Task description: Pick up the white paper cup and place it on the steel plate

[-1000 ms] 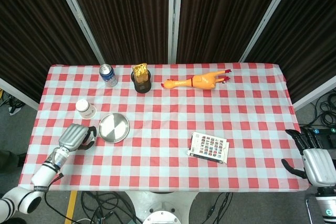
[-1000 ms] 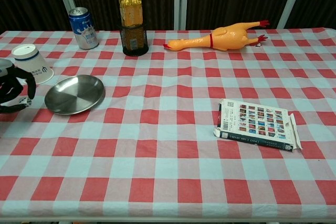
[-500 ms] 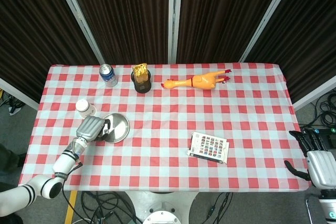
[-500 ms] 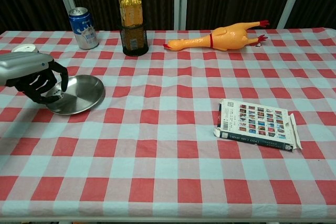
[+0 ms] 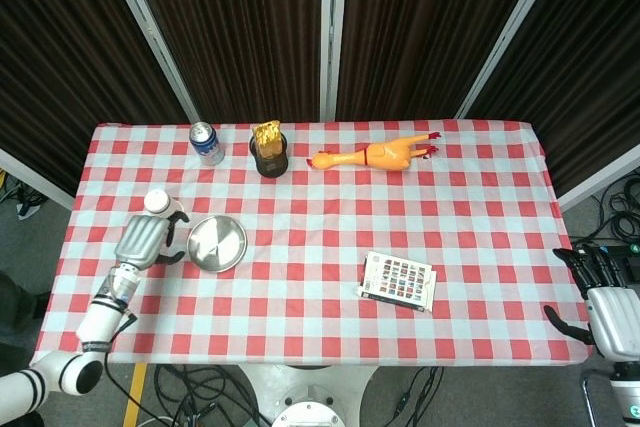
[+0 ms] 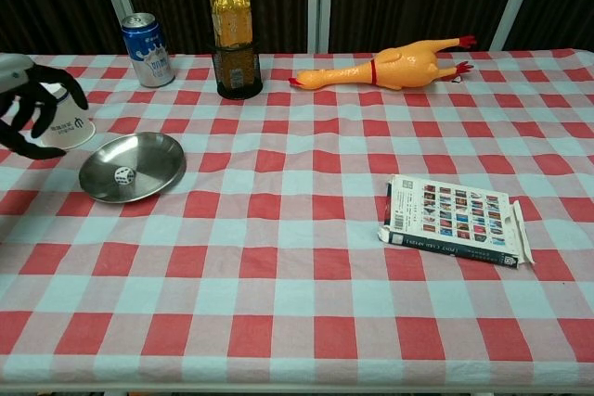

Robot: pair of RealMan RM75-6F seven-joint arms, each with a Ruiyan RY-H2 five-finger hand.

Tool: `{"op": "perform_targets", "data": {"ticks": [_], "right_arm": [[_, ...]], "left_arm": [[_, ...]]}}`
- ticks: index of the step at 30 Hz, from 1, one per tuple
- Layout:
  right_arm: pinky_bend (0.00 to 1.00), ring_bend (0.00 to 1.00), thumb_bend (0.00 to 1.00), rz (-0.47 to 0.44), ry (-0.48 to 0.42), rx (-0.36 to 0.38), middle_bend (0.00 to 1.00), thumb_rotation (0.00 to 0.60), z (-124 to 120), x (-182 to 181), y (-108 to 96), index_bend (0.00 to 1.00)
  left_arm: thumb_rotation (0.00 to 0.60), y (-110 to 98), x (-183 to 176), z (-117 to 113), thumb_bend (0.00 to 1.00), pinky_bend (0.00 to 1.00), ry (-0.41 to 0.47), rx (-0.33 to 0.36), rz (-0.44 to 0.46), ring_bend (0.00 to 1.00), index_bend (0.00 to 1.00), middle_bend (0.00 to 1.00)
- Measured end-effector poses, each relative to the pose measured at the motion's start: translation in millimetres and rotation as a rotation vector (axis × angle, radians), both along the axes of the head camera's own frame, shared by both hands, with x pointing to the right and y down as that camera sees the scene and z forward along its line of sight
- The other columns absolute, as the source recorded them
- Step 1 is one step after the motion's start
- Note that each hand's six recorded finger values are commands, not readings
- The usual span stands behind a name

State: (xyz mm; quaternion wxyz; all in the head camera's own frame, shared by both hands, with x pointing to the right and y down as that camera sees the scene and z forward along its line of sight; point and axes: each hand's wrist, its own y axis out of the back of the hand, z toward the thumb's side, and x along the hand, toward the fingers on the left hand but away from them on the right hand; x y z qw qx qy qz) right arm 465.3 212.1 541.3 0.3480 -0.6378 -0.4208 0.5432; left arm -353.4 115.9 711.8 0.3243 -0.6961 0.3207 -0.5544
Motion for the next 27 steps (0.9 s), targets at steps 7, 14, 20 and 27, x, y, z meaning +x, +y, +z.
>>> {"op": "perform_targets", "data": {"ticks": [7,14,20,27], "right_arm": [[0.03,0.0,0.17,-0.013,-0.004,-0.025,0.15,0.6,4,-2,1,0.12],[0.03,0.0,0.17,-0.032,-0.008,-0.036,0.15,0.6,7,-6,-1,0.12],[0.03,0.0,0.17,-0.032,-0.003,-0.035,0.15,0.6,7,-8,-2,0.12],[0.03,0.0,0.17,-0.017,0.006,-0.038,0.15,0.6,6,-6,-2,0.12]], "left_arm": [[0.6,-3,-65,-4,0.17,0.54,-0.008,0.003,-0.263,0.34,0.33,0.38],[0.6,-13,-91,20,0.15,0.29,0.114,-0.073,-0.479,0.14,0.28,0.21],[0.6,-35,-87,42,0.15,0.24,0.251,-0.134,-0.58,0.14,0.28,0.21],[0.6,-51,-58,59,0.15,0.23,0.342,-0.185,-0.568,0.14,0.29,0.21]]}}
